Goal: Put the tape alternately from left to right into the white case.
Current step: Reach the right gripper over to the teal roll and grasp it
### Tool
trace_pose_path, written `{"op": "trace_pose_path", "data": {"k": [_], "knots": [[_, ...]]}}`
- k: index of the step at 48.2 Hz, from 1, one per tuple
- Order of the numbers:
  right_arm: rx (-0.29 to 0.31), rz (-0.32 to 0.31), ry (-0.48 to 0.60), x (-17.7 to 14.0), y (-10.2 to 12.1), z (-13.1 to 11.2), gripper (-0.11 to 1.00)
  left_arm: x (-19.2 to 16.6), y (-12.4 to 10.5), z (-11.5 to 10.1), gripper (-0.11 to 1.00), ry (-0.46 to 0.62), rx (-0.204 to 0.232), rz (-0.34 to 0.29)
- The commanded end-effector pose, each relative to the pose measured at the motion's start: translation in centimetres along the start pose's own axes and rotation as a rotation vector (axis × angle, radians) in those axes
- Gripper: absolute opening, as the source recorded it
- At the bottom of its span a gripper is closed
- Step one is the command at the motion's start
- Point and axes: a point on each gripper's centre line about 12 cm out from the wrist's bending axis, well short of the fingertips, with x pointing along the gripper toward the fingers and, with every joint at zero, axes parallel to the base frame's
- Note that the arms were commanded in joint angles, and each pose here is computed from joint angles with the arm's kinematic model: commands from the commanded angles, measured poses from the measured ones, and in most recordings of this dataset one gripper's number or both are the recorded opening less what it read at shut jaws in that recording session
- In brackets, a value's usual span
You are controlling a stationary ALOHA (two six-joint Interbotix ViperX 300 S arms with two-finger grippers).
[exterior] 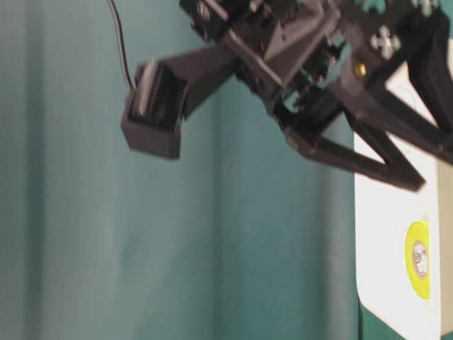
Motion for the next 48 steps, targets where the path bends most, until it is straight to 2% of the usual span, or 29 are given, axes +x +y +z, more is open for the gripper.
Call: {"op": "trace_pose_path", "data": {"k": [1, 24, 48], "knots": [[-0.001, 0.005, -0.044, 0.0, 0.3, 2.0, 0.85, -0.2, -0.1, 0.7, 0.98, -0.028, -0.001, -0.001], [-0.002, -0.004, -0.040, 3.3, 0.4, 4.1, 0.85, -0.2, 0.0, 0.9, 0.98, -0.032, -0.002, 0.000], [-0.001, -0.025, 0.022, 6.2, 0.3, 4.2, 0.85, -0.2, -0.1, 0.6, 0.98, -0.026, -0.001, -0.001]]}}
